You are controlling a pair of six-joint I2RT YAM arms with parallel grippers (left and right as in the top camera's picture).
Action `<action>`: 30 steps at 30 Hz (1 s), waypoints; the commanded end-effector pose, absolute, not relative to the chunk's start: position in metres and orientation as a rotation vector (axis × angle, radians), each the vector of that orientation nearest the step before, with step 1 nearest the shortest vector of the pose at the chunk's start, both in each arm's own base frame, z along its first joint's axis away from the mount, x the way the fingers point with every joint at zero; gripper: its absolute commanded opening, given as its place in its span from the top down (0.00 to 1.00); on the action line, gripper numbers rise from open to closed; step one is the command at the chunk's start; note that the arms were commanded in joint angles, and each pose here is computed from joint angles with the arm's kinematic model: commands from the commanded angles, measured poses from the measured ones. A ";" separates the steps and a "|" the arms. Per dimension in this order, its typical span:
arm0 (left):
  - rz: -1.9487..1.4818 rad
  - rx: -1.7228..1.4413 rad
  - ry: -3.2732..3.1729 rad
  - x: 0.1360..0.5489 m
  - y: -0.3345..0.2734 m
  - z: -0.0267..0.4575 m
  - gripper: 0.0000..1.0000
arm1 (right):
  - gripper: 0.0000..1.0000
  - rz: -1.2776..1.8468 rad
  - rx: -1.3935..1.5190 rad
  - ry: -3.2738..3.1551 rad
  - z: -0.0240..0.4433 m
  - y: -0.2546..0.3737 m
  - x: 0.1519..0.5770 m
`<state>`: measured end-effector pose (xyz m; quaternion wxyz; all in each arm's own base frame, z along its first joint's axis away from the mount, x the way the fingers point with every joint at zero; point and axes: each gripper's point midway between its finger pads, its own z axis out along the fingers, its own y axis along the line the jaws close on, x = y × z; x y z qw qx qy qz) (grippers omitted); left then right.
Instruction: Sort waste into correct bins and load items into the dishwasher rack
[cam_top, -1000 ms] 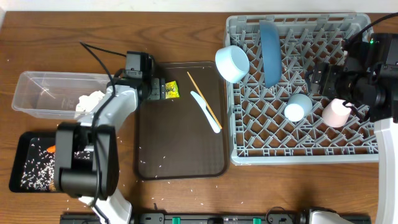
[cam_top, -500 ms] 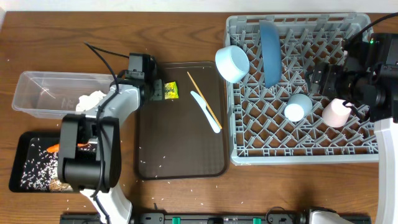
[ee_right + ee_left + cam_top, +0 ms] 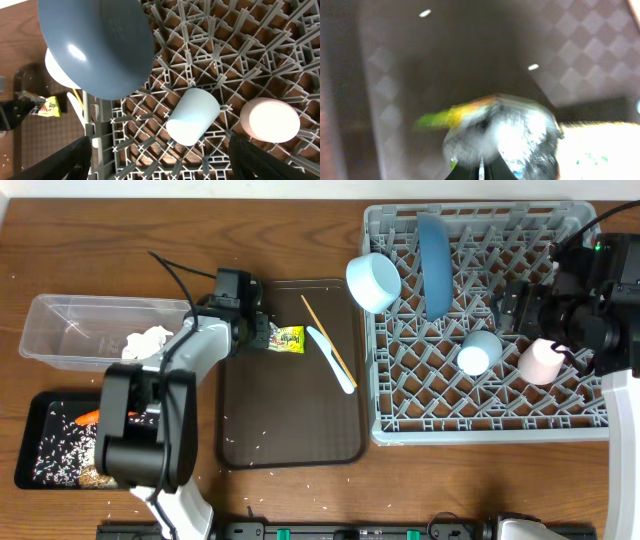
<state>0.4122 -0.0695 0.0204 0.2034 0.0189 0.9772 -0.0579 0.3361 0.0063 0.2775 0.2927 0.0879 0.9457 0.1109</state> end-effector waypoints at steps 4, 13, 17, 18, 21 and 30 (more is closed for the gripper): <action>-0.179 0.061 2.568 0.414 -0.070 0.095 0.94 | 0.16 0.292 0.210 2.521 0.277 0.008 0.337; -0.175 0.062 2.518 0.423 -0.071 0.103 0.66 | 0.16 0.292 0.209 2.519 0.278 0.008 0.337; -0.153 0.057 2.550 0.429 -0.068 0.079 0.25 | 0.16 0.291 0.209 2.514 0.278 0.008 0.338; -0.122 0.049 2.568 0.430 -0.064 0.070 0.21 | 0.16 0.293 0.209 2.516 0.278 0.008 0.338; -0.029 0.037 2.597 0.432 -0.053 0.052 0.19 | 0.16 0.292 0.210 2.520 0.278 0.008 0.337; -0.114 0.120 2.639 0.430 -0.067 0.030 0.42 | 0.16 0.292 0.210 2.519 0.278 0.008 0.337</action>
